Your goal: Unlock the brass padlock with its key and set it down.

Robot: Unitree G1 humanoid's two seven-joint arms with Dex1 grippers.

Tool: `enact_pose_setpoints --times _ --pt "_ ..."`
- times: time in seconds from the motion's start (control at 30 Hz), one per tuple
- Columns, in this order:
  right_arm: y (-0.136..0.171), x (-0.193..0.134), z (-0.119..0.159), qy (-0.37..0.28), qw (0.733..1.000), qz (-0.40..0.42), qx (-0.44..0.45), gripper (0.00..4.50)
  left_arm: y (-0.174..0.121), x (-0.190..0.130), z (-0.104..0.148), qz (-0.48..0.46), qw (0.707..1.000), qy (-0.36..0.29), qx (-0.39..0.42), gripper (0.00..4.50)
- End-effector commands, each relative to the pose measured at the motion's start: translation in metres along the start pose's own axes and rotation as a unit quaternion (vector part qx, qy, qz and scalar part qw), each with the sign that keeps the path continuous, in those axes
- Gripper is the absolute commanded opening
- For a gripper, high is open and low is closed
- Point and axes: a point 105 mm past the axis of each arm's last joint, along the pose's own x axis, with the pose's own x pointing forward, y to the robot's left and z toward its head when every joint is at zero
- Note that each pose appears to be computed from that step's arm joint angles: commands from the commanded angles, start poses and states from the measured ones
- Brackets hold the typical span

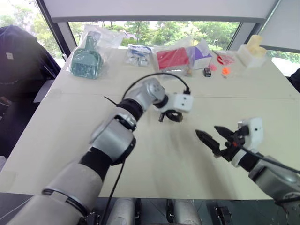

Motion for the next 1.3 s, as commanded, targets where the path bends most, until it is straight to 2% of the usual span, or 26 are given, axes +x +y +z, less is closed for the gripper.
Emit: enact_pose_setpoints --times 0.03,0.13,0.23,0.4,0.6,0.7,0.87,0.9,1.27,1.3 --pt "0.001 0.013 0.018 -0.009 1.000 0.015 0.015 4.50 0.004 -0.028 0.019 0.038 0.992 -0.116 -0.002 0.71" --pt "0.003 0.025 0.034 -0.020 0.999 0.039 0.020 4.50 -0.004 -0.040 0.015 0.089 0.987 -0.135 0.002 0.71" --pt "0.005 0.035 0.044 -0.023 0.998 0.058 0.026 4.50 -0.009 -0.049 0.022 0.151 0.978 -0.141 0.024 0.71" --pt "0.015 0.048 0.047 -0.010 0.995 0.095 0.030 4.50 -0.013 -0.057 0.035 0.209 0.966 -0.142 0.056 0.71" --pt "0.025 0.055 0.043 0.000 0.993 0.114 0.038 4.50 -0.011 -0.059 0.043 0.230 0.960 -0.141 0.070 0.71" --pt "0.026 0.057 0.046 -0.015 0.993 0.110 0.043 3.68 -0.008 -0.059 0.044 0.232 0.959 -0.146 0.068 0.71" --pt "0.029 0.058 0.051 -0.033 0.992 0.109 0.051 1.10 -0.008 -0.059 0.045 0.230 0.959 -0.148 0.072 0.71" --pt "0.030 0.058 0.051 -0.035 0.992 0.108 0.053 0.71 -0.008 -0.059 0.045 0.230 0.959 -0.148 0.072 0.71" --pt "0.031 0.058 0.055 -0.051 0.991 0.106 0.065 0.71 -0.011 -0.058 0.041 0.227 0.960 -0.145 0.072 0.71" --pt "0.032 0.058 0.055 -0.052 0.991 0.107 0.067 0.94 -0.012 -0.058 0.041 0.227 0.961 -0.144 0.072 0.71"
